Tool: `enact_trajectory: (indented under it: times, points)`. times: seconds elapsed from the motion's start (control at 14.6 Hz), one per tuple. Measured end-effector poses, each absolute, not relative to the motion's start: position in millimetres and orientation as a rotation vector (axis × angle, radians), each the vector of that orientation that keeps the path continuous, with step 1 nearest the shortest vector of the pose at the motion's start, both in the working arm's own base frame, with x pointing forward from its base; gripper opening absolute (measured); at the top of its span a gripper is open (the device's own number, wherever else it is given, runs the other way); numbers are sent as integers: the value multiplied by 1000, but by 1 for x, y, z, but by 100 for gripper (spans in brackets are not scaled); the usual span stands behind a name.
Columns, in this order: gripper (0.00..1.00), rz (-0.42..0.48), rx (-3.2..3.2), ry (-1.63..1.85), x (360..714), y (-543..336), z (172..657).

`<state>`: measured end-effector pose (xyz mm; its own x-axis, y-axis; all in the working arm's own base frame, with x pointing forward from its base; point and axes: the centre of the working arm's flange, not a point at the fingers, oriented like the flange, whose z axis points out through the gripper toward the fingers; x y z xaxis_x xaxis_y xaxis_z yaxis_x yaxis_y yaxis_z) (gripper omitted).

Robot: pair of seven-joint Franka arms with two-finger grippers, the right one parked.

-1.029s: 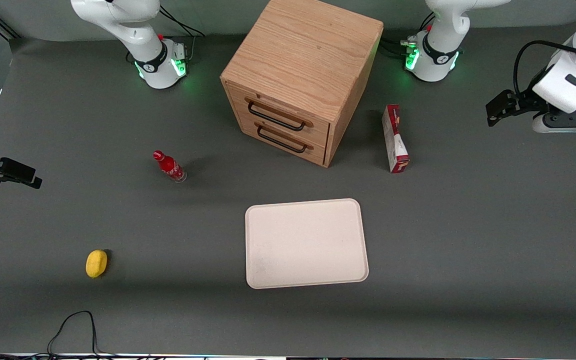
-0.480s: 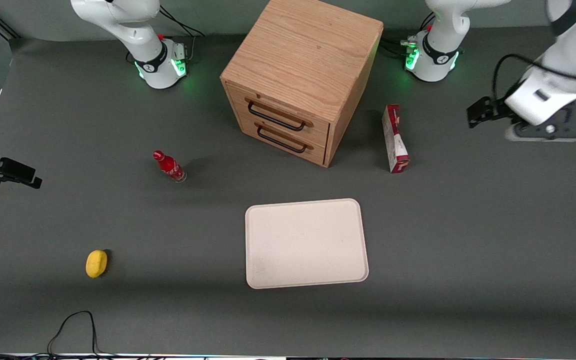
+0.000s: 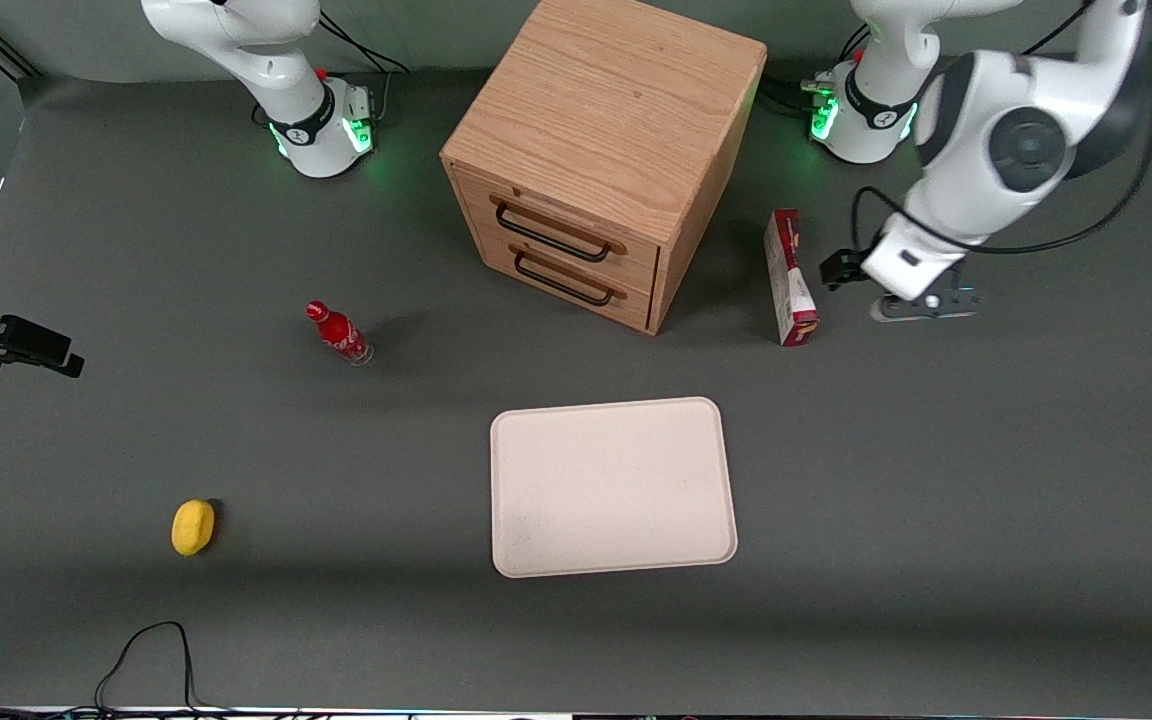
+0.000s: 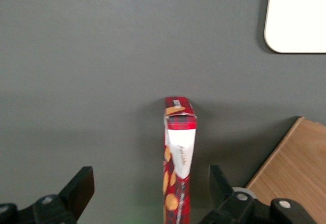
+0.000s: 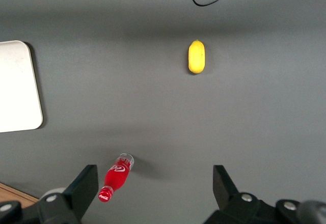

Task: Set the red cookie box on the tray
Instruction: 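Move the open left gripper down over the standing red cookie box, then close the left gripper on the cookie box top and lift it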

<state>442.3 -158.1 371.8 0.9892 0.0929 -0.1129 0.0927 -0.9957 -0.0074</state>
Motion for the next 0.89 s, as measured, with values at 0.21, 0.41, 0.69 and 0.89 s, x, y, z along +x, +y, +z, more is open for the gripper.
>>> enact_trajectory:
  times: [0.21,0.41,0.69,0.89]
  points:
    - [100,89,-3123,-146,404,-183,318]
    - [100,70,-3119,-125,382,-180,288]
    - [100,47,-3131,-104,361,-181,257]
    - [97,82,-3130,-106,352,-184,242]
